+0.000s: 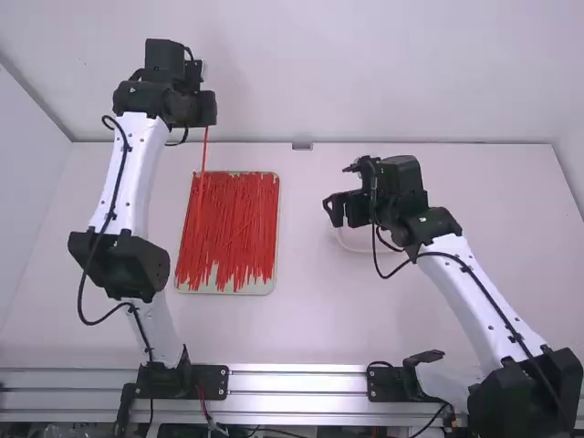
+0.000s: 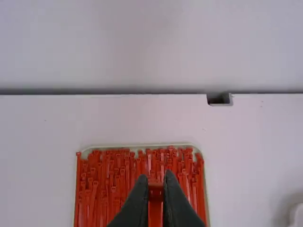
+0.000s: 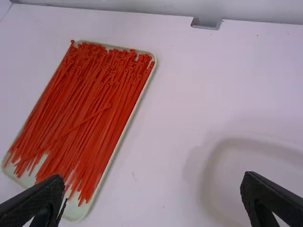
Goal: Fasten the cable tie
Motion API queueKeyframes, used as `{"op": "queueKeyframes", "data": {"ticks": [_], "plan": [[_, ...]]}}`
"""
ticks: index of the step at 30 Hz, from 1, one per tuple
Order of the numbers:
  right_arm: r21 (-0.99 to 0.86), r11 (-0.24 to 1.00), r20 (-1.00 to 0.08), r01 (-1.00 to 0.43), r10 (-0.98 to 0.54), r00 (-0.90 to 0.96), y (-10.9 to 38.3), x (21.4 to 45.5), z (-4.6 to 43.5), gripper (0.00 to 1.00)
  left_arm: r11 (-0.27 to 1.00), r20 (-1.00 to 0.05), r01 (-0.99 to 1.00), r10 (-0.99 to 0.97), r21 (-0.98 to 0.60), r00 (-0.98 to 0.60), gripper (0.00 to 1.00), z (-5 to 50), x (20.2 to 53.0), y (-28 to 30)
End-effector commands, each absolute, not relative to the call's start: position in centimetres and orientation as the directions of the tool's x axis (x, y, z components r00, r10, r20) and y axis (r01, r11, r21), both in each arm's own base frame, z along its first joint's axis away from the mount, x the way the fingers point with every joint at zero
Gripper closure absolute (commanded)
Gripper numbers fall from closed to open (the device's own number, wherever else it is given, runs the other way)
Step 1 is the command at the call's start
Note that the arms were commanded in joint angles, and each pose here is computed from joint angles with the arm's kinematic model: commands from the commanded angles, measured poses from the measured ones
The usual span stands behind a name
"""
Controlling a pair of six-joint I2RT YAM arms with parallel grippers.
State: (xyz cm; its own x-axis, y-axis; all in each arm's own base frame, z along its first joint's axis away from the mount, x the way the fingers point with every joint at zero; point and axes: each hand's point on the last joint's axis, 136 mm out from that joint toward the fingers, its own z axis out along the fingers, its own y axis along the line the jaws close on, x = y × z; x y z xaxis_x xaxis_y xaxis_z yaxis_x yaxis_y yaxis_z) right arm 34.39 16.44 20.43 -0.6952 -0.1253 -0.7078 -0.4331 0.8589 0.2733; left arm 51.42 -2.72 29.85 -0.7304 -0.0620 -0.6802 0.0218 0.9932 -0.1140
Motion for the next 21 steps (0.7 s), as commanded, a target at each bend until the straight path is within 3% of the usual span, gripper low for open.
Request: {"op": "queueKeyframes", "data": {"ticks": [1, 21], "plan": [[0.273, 0.847, -0.730, -0.457, -0.126, -0.671, 17.2, 34.6, 21.9, 0.01, 0.998, -0.683, 0.009, -0.032, -0.056, -0.730, 0.98, 30.5, 50.6, -3.5], [0.275, 0.844, -0.718, -0.461, -0.138, -0.682, 17.4, 34.2, 21.5, 0.01, 0.999, -0.592, 0.044, 0.032, -0.007, -0.806, 0.98, 31.4, 44.4, -5.4]]}}
